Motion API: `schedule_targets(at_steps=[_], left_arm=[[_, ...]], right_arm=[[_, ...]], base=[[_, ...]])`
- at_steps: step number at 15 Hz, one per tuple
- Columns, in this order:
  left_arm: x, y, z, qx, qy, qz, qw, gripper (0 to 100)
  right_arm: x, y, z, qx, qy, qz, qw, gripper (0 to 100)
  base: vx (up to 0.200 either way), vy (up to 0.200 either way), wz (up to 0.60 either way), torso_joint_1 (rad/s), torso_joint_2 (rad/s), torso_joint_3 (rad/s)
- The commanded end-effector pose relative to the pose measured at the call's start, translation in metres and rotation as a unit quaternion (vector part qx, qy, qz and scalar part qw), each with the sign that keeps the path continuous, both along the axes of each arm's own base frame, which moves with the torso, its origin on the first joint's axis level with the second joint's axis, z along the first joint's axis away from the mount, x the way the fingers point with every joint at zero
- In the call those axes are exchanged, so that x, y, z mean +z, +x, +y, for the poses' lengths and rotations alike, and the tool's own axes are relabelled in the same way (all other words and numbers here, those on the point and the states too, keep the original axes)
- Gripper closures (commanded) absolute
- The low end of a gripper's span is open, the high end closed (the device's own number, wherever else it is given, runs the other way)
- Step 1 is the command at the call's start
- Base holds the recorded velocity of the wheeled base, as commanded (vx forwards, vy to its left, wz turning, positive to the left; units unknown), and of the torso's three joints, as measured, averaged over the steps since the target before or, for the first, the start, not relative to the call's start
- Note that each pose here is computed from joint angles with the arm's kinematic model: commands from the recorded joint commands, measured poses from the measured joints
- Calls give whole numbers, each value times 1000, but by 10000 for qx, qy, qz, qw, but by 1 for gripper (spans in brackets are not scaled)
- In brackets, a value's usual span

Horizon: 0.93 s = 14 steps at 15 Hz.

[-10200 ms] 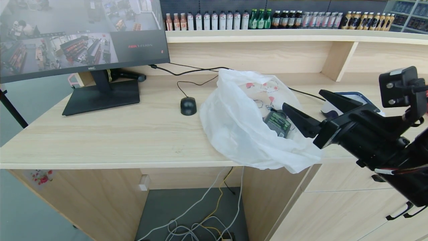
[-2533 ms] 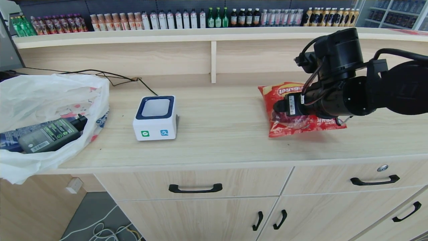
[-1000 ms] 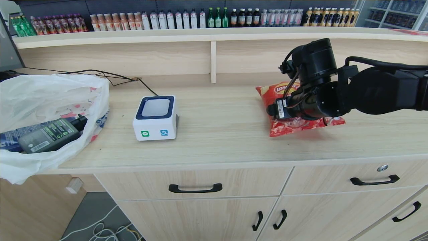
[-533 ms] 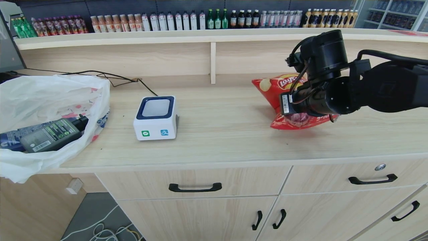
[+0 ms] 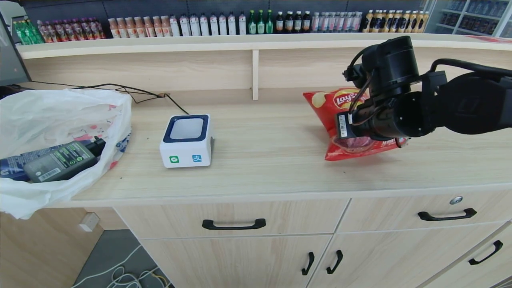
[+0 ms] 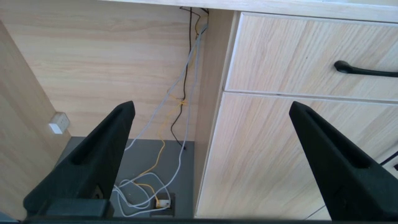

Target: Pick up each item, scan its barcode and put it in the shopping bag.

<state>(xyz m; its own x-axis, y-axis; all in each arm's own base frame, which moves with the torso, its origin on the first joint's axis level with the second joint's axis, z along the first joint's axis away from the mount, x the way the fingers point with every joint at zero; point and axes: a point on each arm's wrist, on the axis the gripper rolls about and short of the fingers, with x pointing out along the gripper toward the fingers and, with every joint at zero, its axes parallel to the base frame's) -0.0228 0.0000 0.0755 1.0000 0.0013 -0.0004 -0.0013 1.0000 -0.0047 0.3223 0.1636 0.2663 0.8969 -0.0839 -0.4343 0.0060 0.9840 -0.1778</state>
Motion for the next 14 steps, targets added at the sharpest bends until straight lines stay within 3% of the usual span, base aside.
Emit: schedule_targets(at_steps=[1,10,14], left_arm=[[0,0,0,-6,0,-2,10000,0],[0,0,0,1,-7,-2,10000,0],[0,0,0,1,0,-2,10000,0]], right_arm=[[8,-7,-3,10,45,-91,9999,100],[39,-75,-9,521,374,-663,9957,100],[47,-124,-35,683,467,-943,9921,100]], base=[[0,0,0,0,0,0],[0,0,0,0,0,0],[0,0,0,0,0,0]])
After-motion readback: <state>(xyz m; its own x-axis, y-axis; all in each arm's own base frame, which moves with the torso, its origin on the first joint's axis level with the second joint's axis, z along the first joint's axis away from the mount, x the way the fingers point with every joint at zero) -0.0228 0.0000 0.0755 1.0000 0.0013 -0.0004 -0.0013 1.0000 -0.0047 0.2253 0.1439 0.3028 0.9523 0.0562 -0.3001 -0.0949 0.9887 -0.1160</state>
